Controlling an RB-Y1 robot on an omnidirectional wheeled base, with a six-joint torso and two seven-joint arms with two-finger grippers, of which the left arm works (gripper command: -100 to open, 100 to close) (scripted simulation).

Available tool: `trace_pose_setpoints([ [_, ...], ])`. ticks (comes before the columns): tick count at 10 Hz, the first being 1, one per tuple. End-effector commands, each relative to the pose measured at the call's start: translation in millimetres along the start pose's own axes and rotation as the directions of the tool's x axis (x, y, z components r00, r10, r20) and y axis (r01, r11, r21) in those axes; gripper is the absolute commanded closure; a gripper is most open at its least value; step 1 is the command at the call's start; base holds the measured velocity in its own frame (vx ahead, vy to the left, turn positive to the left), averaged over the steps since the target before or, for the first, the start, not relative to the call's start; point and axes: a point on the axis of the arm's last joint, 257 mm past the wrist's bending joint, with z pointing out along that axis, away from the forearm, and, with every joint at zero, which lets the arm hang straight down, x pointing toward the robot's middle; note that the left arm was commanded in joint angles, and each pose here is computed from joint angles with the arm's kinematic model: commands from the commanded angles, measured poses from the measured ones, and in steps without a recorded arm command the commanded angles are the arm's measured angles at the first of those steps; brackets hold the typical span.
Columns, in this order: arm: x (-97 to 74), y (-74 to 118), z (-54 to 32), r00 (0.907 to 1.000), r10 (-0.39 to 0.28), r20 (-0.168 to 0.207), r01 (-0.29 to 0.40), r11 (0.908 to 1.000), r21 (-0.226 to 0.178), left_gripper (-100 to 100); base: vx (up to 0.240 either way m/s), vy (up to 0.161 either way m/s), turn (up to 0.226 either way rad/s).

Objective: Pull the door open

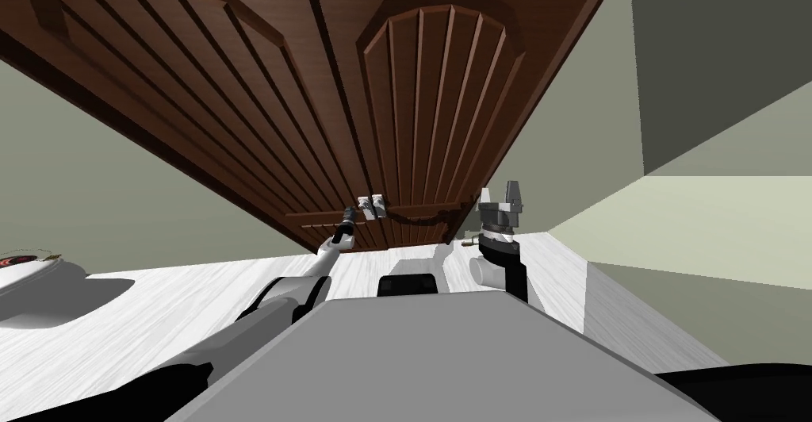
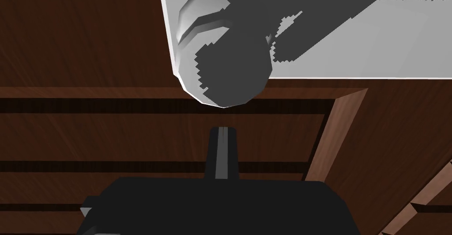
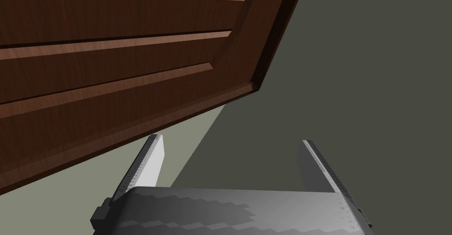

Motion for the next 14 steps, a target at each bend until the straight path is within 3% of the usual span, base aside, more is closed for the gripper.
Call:
trace_pose_setpoints([
  [1, 0.1, 0.0, 0.0, 1.0000, 0.000, 0.000, 0.000, 1.0000, 0.000, 100, 0.000, 0.000, 0.000],
  [2, -14.2, 4.4, -4.0, 0.9998, 0.007, 0.017, -0.006, 0.9999, -0.011, -100, -0.101, 0.114, 0.126],
  [4, -13.5, 5.2, -4.4, 0.9999, 0.006, 0.014, -0.006, 0.9999, -0.013, -100, -0.188, 0.114, 0.060],
  [6, -2.4, 3.8, -2.5, 1.0000, 0.000, -0.005, 0.000, 0.9999, -0.010, -100, -0.214, 0.009, -0.029],
  [10, 41.5, -6.8, 5.9, 0.9971, -0.022, -0.072, 0.023, 0.9997, 0.011, -100, -0.177, -0.087, -0.097],
  [11, 35.6, -5.4, 5.3, 0.9980, -0.018, -0.060, 0.018, 0.9998, 0.008, -100, -0.055, -0.066, -0.021],
  [12, 9.3, 4.1, -1.5, 0.9997, -0.006, -0.023, 0.006, 0.9999, -0.012, -100, -0.034, 0.053, 0.224],
  [13, 3.0, 6.1, -3.2, 0.9999, -0.003, -0.015, 0.002, 0.9999, -0.016, -100, -0.025, 0.106, 0.139],
  [14, -16.1, 11.8, -8.6, 0.9999, 0.007, 0.012, -0.007, 0.9996, -0.028, -100, 0.007, 0.137, 0.111],
])
